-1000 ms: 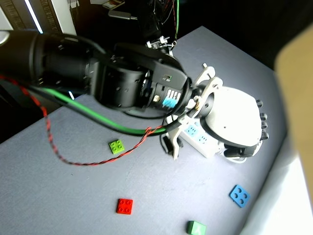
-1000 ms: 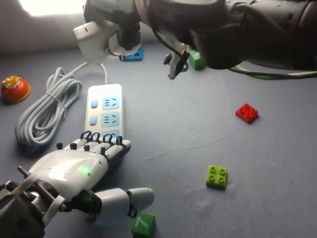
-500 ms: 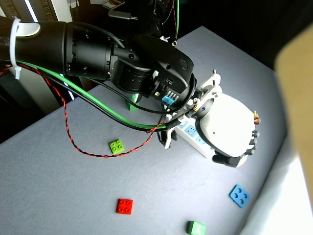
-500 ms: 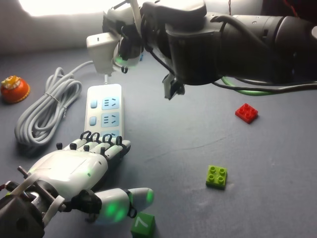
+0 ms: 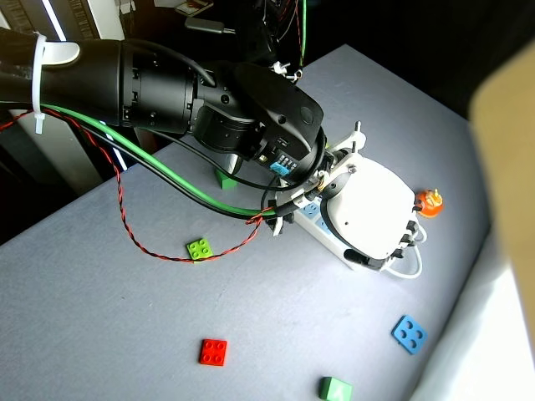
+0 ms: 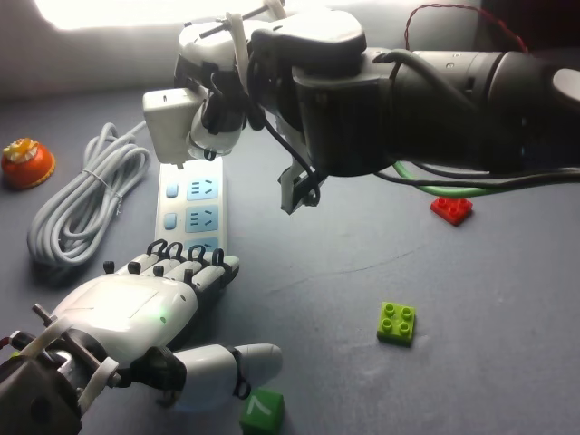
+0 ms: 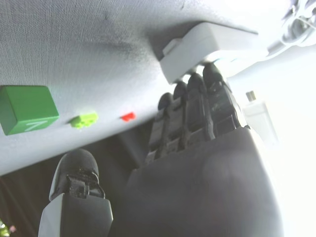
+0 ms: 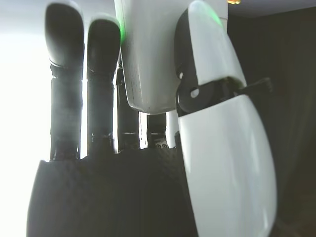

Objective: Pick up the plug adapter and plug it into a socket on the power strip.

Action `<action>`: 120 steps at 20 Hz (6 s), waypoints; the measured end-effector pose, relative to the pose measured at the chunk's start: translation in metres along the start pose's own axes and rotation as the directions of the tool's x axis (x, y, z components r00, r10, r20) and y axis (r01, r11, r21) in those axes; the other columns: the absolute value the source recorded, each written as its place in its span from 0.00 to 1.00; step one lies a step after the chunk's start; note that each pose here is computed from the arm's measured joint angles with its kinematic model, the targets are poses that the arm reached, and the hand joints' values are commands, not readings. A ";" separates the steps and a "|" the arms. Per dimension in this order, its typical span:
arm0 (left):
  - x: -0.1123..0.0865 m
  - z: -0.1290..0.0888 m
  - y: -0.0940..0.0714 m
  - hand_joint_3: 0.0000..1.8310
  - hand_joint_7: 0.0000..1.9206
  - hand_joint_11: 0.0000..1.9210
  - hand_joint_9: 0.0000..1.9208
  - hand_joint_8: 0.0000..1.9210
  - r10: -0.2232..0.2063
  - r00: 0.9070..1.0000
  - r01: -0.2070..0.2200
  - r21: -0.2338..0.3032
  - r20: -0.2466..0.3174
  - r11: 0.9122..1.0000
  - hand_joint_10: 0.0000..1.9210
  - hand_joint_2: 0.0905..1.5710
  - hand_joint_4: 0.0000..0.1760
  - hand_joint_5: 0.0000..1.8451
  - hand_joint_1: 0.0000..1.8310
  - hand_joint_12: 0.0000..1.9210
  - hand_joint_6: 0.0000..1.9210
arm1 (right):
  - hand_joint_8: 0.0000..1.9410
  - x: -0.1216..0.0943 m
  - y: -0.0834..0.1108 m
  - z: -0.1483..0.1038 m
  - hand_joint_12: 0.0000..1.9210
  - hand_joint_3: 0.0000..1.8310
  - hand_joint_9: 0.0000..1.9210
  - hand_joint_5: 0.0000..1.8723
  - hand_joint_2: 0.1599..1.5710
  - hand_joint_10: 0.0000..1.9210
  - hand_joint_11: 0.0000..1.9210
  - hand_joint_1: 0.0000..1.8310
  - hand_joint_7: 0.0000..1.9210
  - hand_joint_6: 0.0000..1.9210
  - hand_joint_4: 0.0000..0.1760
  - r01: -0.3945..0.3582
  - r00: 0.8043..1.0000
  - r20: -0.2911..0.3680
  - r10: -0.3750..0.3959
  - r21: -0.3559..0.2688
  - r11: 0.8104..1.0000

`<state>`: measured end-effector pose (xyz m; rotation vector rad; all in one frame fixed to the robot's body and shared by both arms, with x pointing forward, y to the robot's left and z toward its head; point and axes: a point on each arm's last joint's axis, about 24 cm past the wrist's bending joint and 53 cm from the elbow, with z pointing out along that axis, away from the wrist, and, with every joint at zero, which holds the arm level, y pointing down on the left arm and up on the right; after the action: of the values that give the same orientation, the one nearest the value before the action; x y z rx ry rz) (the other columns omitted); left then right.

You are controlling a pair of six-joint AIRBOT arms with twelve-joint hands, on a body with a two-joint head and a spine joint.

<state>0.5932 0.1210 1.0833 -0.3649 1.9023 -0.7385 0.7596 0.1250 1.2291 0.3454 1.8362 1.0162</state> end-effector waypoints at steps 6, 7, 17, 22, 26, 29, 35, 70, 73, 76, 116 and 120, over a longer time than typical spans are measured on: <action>0.000 0.000 0.000 0.00 0.04 0.00 0.05 0.00 0.000 1.000 0.000 0.000 0.003 1.000 0.00 0.71 0.00 0.04 0.00 0.11 0.00 | 0.63 0.009 -0.018 0.006 0.70 0.00 0.46 0.43 0.72 0.71 0.46 0.74 0.42 0.58 0.00 -0.005 1.000 -0.007 0.005 0.033 0.999; 0.001 0.001 -0.001 0.00 0.05 0.00 0.05 0.00 0.000 1.000 0.000 0.001 0.002 1.000 0.00 0.72 0.00 0.04 0.00 0.11 0.00 | 0.63 0.009 -0.018 0.007 0.71 0.00 0.46 0.43 0.72 0.72 0.46 0.74 0.43 0.57 0.00 -0.004 1.000 -0.005 0.004 0.034 0.999; 0.001 0.001 -0.001 0.00 0.05 0.00 0.06 0.00 -0.001 1.000 0.001 0.001 0.006 1.000 0.00 0.72 0.00 0.05 0.00 0.15 0.00 | 0.64 0.015 -0.022 0.013 0.71 0.00 0.46 0.42 0.72 0.71 0.46 0.74 0.41 0.60 0.00 0.011 1.000 -0.017 -0.011 0.034 0.999; 0.000 0.002 -0.001 0.00 0.05 0.00 0.06 0.00 0.001 1.000 -0.001 0.002 0.008 1.000 0.00 0.72 0.00 0.04 0.00 0.13 0.00 | 0.62 0.016 -0.026 0.013 0.67 0.00 0.48 0.42 0.71 0.69 0.47 0.74 0.41 0.59 0.00 0.012 1.000 -0.014 -0.012 0.042 0.999; 0.000 0.002 -0.001 0.00 0.05 0.00 0.06 0.00 0.001 1.000 -0.001 0.002 0.008 1.000 0.00 0.72 0.00 0.04 0.00 0.14 0.00 | 0.63 0.015 -0.029 0.014 0.70 0.00 0.47 0.43 0.72 0.71 0.46 0.74 0.41 0.58 0.00 0.009 1.000 -0.013 -0.009 0.048 0.999; 0.001 0.002 -0.001 0.00 0.05 0.00 0.05 0.00 0.000 1.000 0.000 0.002 0.007 1.000 0.00 0.72 0.00 0.04 0.00 0.12 0.00 | 0.65 0.015 -0.029 0.014 0.72 0.00 0.45 0.41 0.73 0.73 0.46 0.74 0.40 0.60 0.00 0.010 1.000 -0.013 -0.009 0.048 0.999; 0.002 0.003 -0.001 0.00 0.05 0.00 0.05 0.00 -0.001 1.000 0.000 0.003 0.006 1.000 0.00 0.72 0.00 0.04 0.00 0.12 0.00 | 0.65 0.015 -0.029 0.015 0.71 0.00 0.45 0.40 0.73 0.73 0.45 0.74 0.40 0.61 0.00 0.010 1.000 -0.012 -0.009 0.049 0.999; 0.002 0.004 -0.001 0.00 0.05 0.00 0.05 0.00 -0.003 1.000 0.003 0.002 0.007 1.000 0.00 0.72 0.00 0.04 0.00 0.12 0.00 | 0.60 0.036 -0.027 0.019 0.67 0.00 0.48 0.44 0.70 0.68 0.47 0.75 0.44 0.56 0.00 0.149 0.989 -0.022 -0.148 0.059 0.987; 0.002 0.004 -0.001 0.00 0.05 0.00 0.05 0.00 -0.003 1.000 0.003 0.002 0.007 1.000 0.00 0.72 0.00 0.04 0.00 0.12 0.00 | 0.62 0.041 -0.026 0.020 0.69 0.00 0.46 0.44 0.71 0.71 0.46 0.74 0.43 0.57 0.00 0.166 0.986 -0.024 -0.165 0.059 0.984; 0.002 0.004 -0.001 0.00 0.05 0.00 0.05 0.00 -0.003 1.000 0.003 0.002 0.008 1.000 0.00 0.72 0.00 0.04 0.00 0.11 0.00 | 0.61 0.042 -0.027 0.019 0.69 0.00 0.46 0.45 0.71 0.71 0.45 0.75 0.43 0.55 0.00 0.173 0.985 -0.023 -0.171 0.060 0.983; 0.002 0.003 -0.001 0.00 0.06 0.00 0.05 0.00 -0.007 1.000 0.007 0.000 0.010 1.000 0.00 0.72 0.00 0.05 0.00 0.13 0.00 | 0.66 0.050 -0.029 0.017 0.71 0.00 0.45 0.40 0.73 0.74 0.45 0.74 0.41 0.60 0.00 0.219 0.976 -0.022 -0.218 0.069 0.973; 0.002 0.003 -0.001 0.00 0.06 0.00 0.06 0.00 -0.008 1.000 0.008 0.000 0.010 1.000 0.00 0.71 0.00 0.05 0.00 0.14 0.00 | 0.67 0.051 -0.031 0.016 0.80 0.00 0.40 0.35 0.75 0.79 0.39 0.73 0.40 0.68 0.00 0.223 0.975 -0.027 -0.222 0.068 0.972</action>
<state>0.5949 0.1181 1.0814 -0.3754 1.8921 -0.7403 0.7544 0.1455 1.1714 0.1670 1.8836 0.8044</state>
